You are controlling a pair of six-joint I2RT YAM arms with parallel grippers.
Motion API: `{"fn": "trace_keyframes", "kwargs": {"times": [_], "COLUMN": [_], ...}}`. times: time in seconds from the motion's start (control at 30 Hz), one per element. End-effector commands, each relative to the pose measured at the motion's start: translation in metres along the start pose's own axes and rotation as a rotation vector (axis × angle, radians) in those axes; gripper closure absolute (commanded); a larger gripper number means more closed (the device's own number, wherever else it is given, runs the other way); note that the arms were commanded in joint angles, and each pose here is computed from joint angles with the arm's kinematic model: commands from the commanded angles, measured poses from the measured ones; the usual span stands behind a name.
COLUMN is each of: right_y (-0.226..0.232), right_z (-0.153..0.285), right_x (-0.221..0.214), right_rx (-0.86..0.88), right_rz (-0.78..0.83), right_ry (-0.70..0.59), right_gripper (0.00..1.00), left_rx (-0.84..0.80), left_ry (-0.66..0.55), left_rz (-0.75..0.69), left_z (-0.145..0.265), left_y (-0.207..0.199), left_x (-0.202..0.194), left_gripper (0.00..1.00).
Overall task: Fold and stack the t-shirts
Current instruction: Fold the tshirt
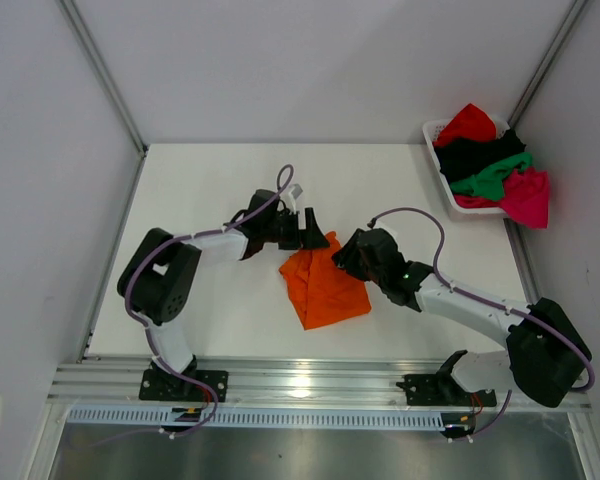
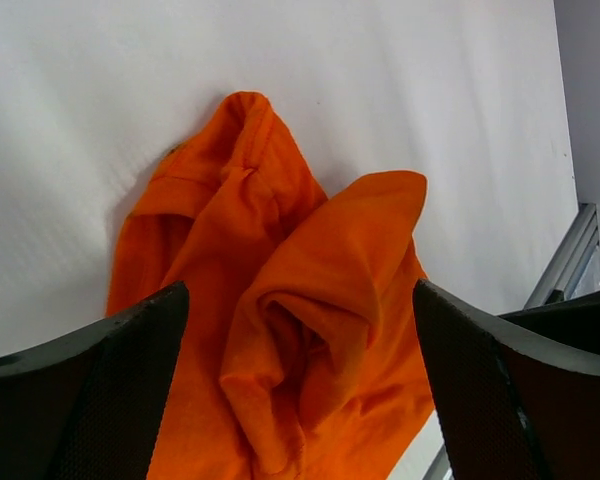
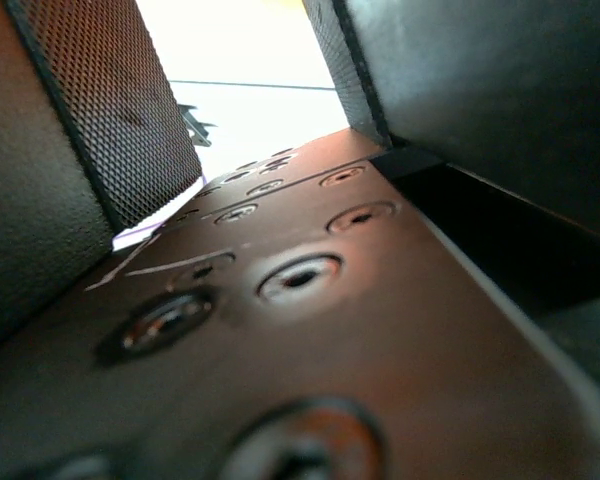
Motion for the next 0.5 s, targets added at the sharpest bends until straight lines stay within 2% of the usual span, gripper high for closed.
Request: {"fn": "trace_keyframes", "kwargs": {"times": [0.0,0.07,0.1,0.17,0.2,0.27,0.47], "right_y": [0.004,0.003,0.002,0.001,0.0,0.0,-0.001], "right_z": [0.0,-0.001,-0.001,-0.002,-0.002,-0.001,0.0], "right_x": [0.0,0.0,-0.001,-0.001,-0.001,-0.002,0.0], "right_rx": [0.015,0.01,0.007,0.005,0.004,0.003,0.002], "right_rz": [-0.005,-0.002,-0.003,-0.003,-0.001,0.002,-0.001], "right_ry": [-0.007,-0.007,-0.006,-0.007,-0.006,-0.006,-0.01], "right_gripper": [0.55,0.55,0.56,0.56,0.56,0.56,0.56], "left_rx": [-0.079,-0.087,-0.091,-0.089,-0.092,-0.085,-0.087], "left_ry": [-0.051,-0.044,-0.037,-0.031,-0.027,-0.017,-0.009], "left_rz": [-0.065,-0.062,-0.058,-0.053,-0.053,-0.041,-0.04], "left_z": [-0.005,-0.006,-0.008,-0.01,-0.011,-0.013,-0.014], "left_y": [-0.021,-0.022,-0.021,-0.019,-0.019,-0.016,-0.016], "left_x": [0.02,0.018,0.016,0.014,0.013,0.009,0.008], "left_gripper": [0.09,0.19,0.32,0.49,0.72,0.99,0.99]}}
Point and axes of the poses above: each gripper's point midway between its finger pads, its own z axis back along the fingers, its own y axis along the line the jaws close on, x = y × z, the point moved 2 cm from there along z, back along the fingers, and after that the axes turned 9 degrees about -z, right-handed, at the moved point
